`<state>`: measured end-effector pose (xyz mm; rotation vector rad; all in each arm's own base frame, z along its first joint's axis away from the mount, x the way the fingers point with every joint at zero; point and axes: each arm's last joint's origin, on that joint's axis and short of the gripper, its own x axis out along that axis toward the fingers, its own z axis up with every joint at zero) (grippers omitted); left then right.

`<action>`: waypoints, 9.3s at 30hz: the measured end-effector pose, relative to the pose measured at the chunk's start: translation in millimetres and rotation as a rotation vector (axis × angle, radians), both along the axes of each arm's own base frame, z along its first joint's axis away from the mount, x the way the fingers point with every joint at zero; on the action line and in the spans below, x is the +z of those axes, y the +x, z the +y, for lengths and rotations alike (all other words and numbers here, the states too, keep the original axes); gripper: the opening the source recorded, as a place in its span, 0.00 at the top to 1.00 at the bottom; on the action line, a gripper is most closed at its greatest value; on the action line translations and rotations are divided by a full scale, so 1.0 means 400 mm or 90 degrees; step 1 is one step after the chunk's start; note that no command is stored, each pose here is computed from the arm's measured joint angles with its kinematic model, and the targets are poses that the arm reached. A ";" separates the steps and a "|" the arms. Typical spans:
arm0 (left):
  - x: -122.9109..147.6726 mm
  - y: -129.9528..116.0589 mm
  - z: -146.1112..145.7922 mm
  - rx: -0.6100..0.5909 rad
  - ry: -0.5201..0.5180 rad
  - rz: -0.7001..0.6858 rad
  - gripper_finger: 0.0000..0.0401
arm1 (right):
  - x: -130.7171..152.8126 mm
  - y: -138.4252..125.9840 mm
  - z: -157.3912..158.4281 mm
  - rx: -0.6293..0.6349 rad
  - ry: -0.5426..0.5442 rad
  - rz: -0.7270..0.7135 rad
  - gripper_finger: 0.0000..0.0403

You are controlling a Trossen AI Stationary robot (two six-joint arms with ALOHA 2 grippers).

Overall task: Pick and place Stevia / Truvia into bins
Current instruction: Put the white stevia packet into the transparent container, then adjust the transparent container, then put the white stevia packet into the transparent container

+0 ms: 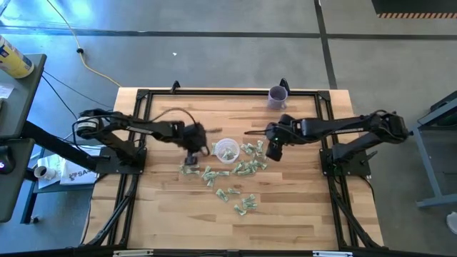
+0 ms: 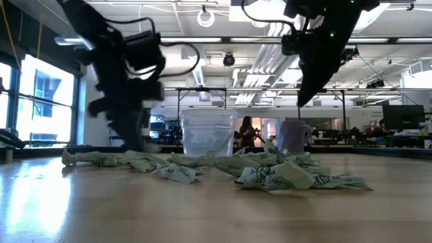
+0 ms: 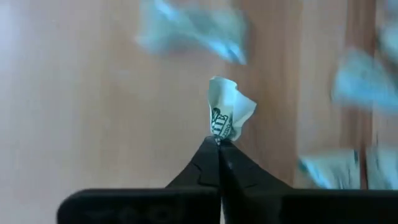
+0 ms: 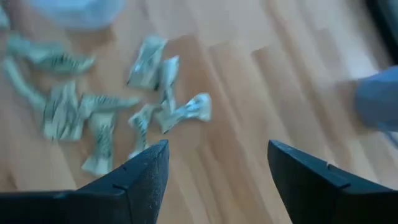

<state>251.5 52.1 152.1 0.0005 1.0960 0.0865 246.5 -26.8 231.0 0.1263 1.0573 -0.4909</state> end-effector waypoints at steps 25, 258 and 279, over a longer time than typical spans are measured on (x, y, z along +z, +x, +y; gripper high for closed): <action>0.158 0.195 0.057 -0.063 -0.126 -0.138 0.66 | 0.049 -0.053 -0.009 -0.006 -0.073 0.001 0.48; 0.272 -0.153 -0.049 0.233 -0.178 -0.025 0.60 | -0.143 0.236 -0.137 0.076 0.152 0.075 0.58; 0.273 -0.165 -0.045 0.220 -0.109 -0.013 0.60 | -0.235 0.202 -0.100 -0.068 0.172 0.064 0.71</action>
